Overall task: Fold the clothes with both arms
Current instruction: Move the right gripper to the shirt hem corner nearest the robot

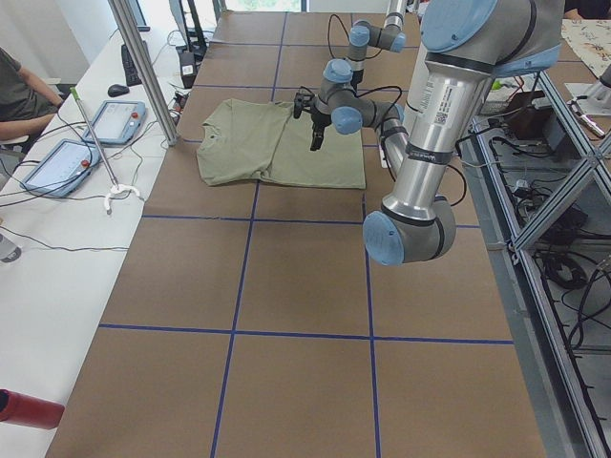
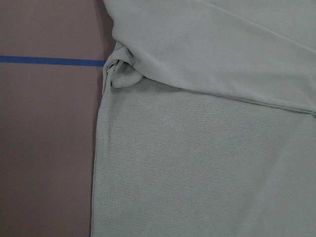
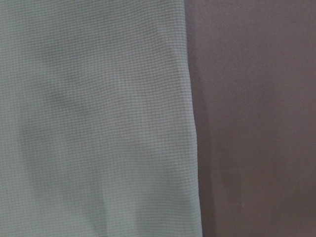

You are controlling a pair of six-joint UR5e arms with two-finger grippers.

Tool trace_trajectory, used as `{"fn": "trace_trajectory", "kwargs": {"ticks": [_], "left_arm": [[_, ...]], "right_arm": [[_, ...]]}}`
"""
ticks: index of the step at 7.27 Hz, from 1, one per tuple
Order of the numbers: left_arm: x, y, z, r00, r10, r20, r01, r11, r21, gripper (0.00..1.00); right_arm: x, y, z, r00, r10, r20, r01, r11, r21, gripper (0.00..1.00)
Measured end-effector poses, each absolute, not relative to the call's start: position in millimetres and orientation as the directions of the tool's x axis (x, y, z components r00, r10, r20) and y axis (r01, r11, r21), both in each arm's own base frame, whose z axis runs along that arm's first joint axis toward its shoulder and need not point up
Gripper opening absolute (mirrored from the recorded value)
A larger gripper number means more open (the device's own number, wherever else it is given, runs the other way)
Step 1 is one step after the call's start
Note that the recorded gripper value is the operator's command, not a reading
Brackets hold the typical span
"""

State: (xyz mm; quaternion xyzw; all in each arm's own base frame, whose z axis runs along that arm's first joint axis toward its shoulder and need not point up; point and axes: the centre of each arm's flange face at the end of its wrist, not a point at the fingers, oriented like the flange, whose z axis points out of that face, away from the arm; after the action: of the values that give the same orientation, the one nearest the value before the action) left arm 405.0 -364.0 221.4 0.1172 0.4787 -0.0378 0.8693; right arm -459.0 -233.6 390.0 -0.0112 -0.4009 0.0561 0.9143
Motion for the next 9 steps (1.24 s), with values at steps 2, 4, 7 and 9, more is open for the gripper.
{"fn": "trace_trajectory", "kwargs": {"ticks": [2,4,7,9], "left_arm": [[404,-363,219,0.534,0.050,-0.844,0.177,0.970,0.169,0.99],[401,-362,216,0.528,0.053,-0.848,0.179,0.969,0.172,0.99],[400,-360,213,0.523,0.056,-0.851,0.179,0.968,0.174,0.99],[399,-360,213,0.522,0.056,-0.851,0.179,0.968,0.174,0.99]], "right_arm": [[-458,-231,389,0.674,0.113,0.730,-0.082,0.994,-0.077,0.97],[-458,-229,395,0.683,0.113,0.722,-0.074,0.994,-0.087,0.96],[-460,-224,400,0.691,0.109,0.715,-0.061,0.994,-0.093,0.82],[-462,-224,402,0.693,0.109,0.713,-0.059,0.994,-0.094,0.68]]}}
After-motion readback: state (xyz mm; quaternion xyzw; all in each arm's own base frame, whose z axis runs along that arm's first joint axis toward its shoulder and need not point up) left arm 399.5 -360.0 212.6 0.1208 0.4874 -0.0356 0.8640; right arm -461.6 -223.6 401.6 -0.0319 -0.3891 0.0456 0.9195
